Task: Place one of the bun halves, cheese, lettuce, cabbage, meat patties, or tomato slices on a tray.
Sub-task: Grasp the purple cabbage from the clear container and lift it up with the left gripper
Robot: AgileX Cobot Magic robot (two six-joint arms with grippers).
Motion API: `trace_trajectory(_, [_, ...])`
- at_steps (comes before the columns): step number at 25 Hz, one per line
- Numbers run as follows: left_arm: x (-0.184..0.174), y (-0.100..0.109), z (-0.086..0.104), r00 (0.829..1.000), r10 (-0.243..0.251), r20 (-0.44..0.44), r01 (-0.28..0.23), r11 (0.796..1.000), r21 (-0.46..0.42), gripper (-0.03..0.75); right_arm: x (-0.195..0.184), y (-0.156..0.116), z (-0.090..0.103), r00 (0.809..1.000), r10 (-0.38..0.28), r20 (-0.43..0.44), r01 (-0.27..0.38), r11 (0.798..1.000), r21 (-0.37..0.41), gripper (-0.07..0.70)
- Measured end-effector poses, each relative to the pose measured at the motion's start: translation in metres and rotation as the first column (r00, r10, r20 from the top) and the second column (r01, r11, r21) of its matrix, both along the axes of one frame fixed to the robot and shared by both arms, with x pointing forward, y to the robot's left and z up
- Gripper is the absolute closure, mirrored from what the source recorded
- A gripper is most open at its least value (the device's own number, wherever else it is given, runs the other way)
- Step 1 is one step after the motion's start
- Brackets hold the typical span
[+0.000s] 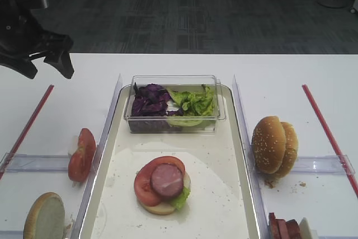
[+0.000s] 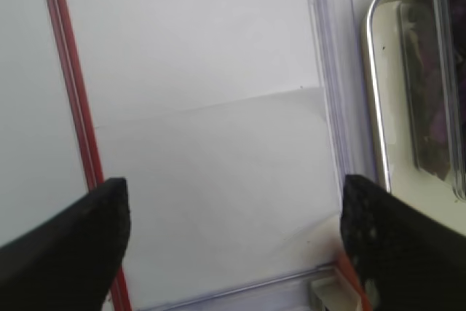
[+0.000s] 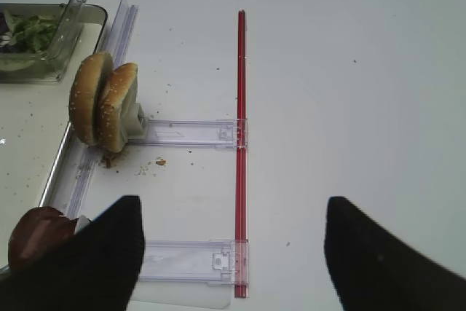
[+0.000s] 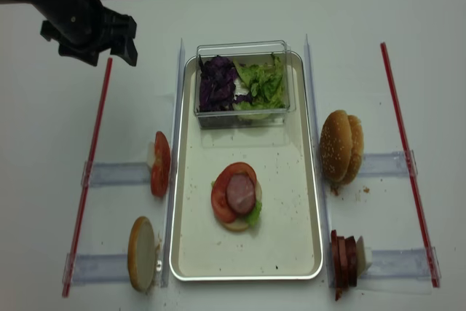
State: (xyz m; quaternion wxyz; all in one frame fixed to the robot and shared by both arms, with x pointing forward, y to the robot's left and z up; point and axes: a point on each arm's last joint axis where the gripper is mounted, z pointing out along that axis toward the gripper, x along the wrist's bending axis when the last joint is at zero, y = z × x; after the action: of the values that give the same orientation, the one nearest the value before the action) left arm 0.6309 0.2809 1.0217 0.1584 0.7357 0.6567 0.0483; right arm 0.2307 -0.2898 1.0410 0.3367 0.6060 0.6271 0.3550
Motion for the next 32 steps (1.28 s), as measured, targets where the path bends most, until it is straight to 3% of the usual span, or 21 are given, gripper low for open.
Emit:
trace_trajectory(8, [0.000,-0.015,-0.001,0.998,-0.065,0.006,0.065,0.998,0.008,0.211,0.000,0.000,0.000,1.000,0.000,0.000,0.000,1.000,0.000,0.090])
trace_trajectory(15, [0.000,-0.047,-0.002,0.988,-0.148,0.033,0.148,0.989,0.013,0.223,0.000,0.000,0.000,1.000,0.000,0.000,0.000,1.000,0.000,0.090])
trace_trajectory(25, [-0.009,-0.111,0.001,0.947,-0.297,0.120,0.297,0.955,0.019,0.224,0.000,0.000,0.000,1.000,0.000,0.000,0.000,1.000,0.000,0.090])
trace_trajectory(32, [-0.013,-0.141,0.004,0.917,-0.349,0.195,0.352,0.936,0.019,0.224,0.000,0.000,0.000,1.000,0.000,0.000,0.000,1.000,0.000,0.090])
